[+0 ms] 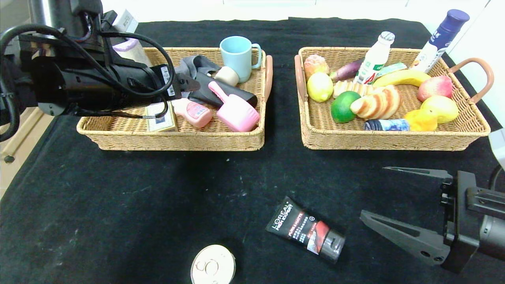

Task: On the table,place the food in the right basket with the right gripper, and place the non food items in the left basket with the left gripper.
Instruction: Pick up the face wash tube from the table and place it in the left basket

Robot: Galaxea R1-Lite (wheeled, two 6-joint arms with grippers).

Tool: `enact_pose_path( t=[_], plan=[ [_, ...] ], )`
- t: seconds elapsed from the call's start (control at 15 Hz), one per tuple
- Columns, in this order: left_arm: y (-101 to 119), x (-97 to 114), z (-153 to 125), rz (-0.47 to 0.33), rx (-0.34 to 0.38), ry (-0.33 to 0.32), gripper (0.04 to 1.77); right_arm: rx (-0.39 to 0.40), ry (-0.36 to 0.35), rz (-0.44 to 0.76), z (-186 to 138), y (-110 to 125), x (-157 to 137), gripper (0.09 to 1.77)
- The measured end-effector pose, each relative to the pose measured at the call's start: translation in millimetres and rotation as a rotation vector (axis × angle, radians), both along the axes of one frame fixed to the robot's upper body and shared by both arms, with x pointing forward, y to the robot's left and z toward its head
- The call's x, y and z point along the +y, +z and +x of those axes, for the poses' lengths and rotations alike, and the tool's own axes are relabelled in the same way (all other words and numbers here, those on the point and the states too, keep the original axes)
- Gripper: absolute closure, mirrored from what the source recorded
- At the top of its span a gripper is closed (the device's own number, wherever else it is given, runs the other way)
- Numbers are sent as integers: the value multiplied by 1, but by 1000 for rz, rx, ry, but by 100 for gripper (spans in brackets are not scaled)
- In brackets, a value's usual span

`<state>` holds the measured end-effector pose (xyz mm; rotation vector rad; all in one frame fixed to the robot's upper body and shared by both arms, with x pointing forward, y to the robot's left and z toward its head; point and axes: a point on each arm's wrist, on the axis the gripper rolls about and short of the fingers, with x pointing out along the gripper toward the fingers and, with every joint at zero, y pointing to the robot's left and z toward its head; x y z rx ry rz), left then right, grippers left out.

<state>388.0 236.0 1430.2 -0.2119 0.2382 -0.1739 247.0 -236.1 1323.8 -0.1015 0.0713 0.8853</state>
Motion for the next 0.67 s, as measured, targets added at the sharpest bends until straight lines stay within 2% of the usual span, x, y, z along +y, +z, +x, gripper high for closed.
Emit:
enact_pose_path(
  t=[0.2,0.33,0.53,0.67],
  plan=[
    [-2,-4,-9,39,18,-27,26,-3,-1,2,-1,1,-1,15],
    [-4,-10,-21,87,23,-74,22,-7,-1,5,-2,2,-1,15],
    [-15,-23,-47,215,30,-189,18,-16,-2,15,-3,6,-2,15],
    [-24,-32,-67,285,27,-316,16,-28,-6,25,-5,10,-4,15]
  ],
)
